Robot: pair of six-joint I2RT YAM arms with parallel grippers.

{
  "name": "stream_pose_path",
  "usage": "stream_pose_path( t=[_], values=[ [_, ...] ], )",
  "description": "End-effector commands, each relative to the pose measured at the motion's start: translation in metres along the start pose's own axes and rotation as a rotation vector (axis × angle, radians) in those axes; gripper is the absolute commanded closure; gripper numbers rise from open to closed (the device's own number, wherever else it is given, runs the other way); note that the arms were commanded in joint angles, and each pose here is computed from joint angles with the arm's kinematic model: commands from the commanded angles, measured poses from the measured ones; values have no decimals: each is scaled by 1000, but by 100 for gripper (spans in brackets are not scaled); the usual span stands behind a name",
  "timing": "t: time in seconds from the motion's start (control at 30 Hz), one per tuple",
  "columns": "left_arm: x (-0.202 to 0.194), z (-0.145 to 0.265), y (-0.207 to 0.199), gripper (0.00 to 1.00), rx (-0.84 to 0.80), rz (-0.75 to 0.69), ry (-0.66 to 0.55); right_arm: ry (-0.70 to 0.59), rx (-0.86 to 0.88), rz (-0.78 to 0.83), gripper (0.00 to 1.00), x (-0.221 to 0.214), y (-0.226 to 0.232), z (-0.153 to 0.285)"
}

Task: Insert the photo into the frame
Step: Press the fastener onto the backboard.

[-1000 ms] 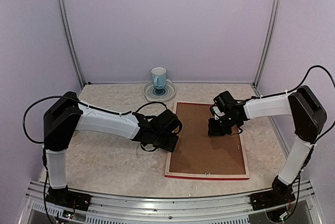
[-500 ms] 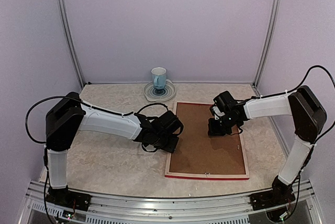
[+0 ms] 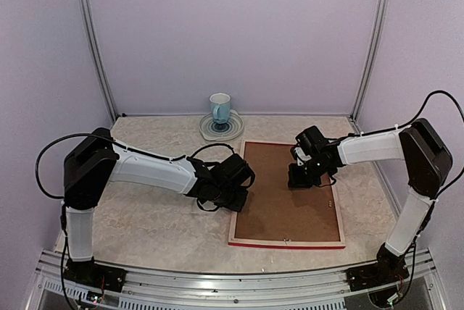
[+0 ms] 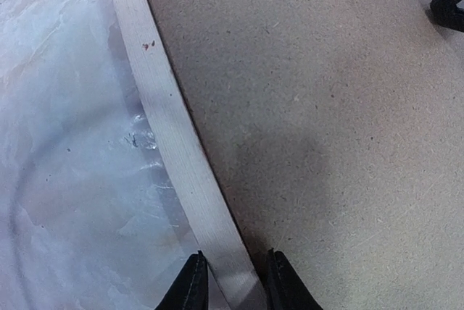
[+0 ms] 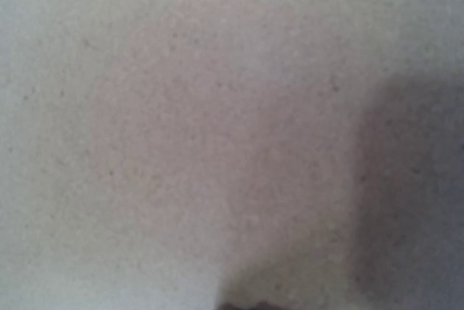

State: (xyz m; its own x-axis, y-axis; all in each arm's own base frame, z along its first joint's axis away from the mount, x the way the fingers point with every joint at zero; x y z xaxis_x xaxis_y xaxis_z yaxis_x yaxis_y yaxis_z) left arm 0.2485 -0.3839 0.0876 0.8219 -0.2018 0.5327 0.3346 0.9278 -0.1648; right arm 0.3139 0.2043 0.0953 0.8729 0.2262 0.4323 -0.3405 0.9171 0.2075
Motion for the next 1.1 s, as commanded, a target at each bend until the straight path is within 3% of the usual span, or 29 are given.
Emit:
stream_pose_path(
  t=[0.0, 0.33, 0.63, 1.07],
  values=[
    [-7, -6, 0, 75, 6, -18, 39, 50, -20, 10, 89, -12, -1, -8],
    [1, 0, 1, 77, 11, -7, 6, 52, -21, 15, 89, -9, 0, -7],
    [19, 21, 1, 59, -3, 35, -81, 52, -23, 19, 87, -7, 0, -7],
    [3, 0, -2, 56, -24, 19, 4, 58, -22, 20, 86, -9, -1, -10]
  ],
)
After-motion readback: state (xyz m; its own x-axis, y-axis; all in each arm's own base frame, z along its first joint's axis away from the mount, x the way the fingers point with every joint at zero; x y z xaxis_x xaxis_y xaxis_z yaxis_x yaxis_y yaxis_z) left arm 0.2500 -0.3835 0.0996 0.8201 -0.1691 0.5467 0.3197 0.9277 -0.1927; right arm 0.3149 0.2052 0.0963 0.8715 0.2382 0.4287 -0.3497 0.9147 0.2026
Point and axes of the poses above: each gripper's point midway between its finger pads, its own z axis back along the fingers, its own y axis along the line the jaws close on, x = y × z, the point moved 7 cm from there along z, back along the fingers, and after that the axes turned 11 degrees about z, right-handed, at the moved point
